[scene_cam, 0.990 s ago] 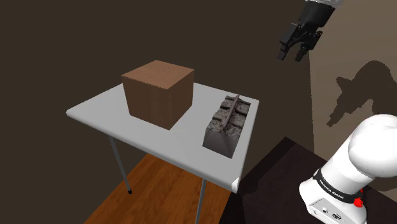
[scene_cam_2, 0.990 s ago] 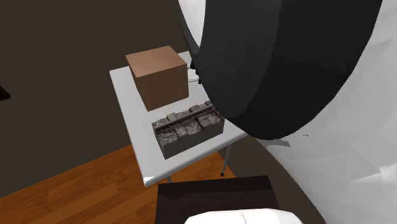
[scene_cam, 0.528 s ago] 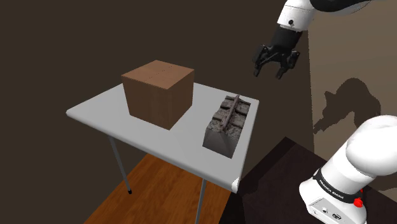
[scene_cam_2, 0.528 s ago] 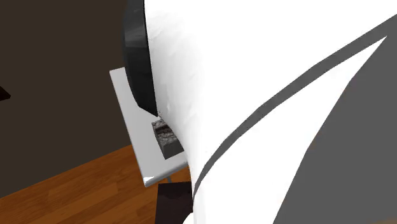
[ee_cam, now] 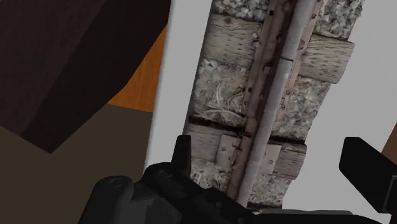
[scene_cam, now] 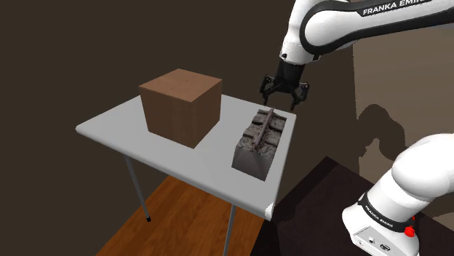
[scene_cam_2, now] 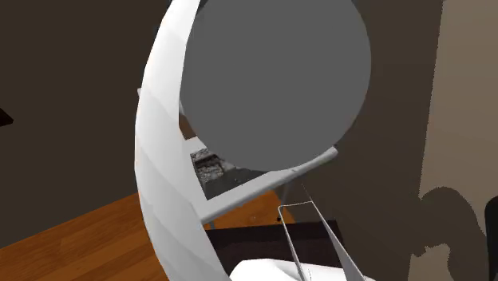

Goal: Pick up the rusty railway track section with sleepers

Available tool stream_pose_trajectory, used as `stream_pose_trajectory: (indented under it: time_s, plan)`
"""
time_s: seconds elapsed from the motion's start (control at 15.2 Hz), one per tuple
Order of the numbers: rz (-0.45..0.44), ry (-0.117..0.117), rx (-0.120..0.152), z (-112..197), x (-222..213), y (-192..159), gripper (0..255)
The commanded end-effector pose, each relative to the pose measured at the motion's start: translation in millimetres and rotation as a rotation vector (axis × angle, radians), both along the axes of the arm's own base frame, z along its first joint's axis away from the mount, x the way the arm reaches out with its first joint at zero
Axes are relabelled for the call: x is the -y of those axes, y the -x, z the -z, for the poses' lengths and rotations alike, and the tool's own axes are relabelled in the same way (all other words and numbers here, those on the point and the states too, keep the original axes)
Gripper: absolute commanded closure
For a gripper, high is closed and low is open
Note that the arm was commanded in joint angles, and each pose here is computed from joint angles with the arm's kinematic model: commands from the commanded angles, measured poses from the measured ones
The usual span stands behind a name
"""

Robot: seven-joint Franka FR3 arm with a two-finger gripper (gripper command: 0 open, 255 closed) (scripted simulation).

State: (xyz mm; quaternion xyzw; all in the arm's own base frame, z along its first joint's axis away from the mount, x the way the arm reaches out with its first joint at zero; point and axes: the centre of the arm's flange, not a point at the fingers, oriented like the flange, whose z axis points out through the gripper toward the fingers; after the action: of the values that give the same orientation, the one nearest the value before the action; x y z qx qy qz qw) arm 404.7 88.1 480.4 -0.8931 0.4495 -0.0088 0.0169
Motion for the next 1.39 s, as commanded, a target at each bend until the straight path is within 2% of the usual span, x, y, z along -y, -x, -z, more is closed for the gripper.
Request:
stream_pose_trajectory:
  time_s: [0.0,0.13,0.59,0.79,0.86,1.32]
  plan:
    - [0.098,0.005,-0.017,22.2,-4.2,-14.9,0]
    - [0.187,0.012,-0.034,44.4,-8.5,-31.0,0]
    - [0.187,0.012,-0.034,81.4,-8.5,-31.0,0]
    - [0.187,0.012,-0.034,84.4,-8.6,-31.0,0]
    - [0.187,0.012,-0.034,84.3,-8.7,-31.1,255]
    - [0.187,0.012,-0.034,84.6,-8.7,-31.0,255]
